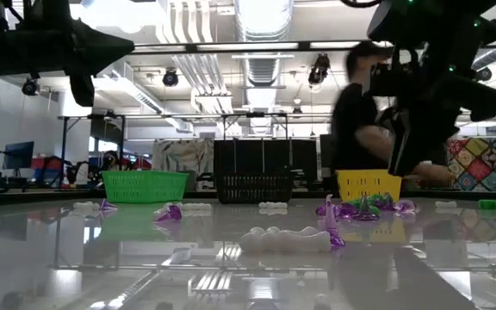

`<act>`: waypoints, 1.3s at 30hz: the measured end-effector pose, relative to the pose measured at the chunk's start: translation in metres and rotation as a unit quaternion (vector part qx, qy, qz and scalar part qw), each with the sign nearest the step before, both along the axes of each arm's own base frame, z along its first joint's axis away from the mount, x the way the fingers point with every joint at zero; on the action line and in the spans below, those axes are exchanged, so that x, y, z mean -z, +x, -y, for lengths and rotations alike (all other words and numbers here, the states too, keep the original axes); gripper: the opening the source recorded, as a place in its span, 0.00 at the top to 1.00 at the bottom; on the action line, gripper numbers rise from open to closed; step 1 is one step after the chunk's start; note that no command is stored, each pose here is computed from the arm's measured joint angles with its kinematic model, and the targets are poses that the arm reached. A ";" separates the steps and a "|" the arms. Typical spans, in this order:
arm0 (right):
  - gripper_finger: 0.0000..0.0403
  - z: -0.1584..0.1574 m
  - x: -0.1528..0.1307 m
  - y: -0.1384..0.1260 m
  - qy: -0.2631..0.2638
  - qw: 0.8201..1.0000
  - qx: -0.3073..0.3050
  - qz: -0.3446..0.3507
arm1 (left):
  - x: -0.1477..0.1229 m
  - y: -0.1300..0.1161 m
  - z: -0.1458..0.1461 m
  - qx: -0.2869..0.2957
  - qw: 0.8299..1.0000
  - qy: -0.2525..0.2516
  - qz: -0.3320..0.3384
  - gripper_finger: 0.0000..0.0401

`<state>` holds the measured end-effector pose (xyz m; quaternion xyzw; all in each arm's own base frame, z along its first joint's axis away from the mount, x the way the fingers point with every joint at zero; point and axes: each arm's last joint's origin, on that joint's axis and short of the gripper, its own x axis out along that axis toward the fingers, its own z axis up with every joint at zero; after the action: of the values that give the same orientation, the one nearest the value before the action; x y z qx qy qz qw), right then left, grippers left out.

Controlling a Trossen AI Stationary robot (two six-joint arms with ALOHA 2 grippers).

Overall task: Sort Halloween decoration
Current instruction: Put the purple witch hat toy into the black basket

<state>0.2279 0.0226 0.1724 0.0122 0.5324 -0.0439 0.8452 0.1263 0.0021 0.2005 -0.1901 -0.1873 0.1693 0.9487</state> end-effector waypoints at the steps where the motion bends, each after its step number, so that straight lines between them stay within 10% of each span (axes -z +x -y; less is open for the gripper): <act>1: 0.74 -0.001 0.001 0.002 -0.002 1.000 0.000 -0.006 | 0.000 0.000 0.000 0.000 1.000 0.000 0.000 1.00; 11: 0.64 -0.004 0.018 0.008 0.021 0.998 0.005 -0.054 | -0.001 0.000 0.000 0.000 1.000 0.000 0.003 1.00; 39: 0.82 -0.006 0.032 0.013 0.043 0.995 0.044 -0.072 | -0.001 0.000 0.000 0.000 1.000 0.000 0.004 1.00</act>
<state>0.2410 0.0281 0.1408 0.0687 0.5925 -0.0586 0.8005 0.1261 0.0021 0.2011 -0.1910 -0.1908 0.1690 0.9479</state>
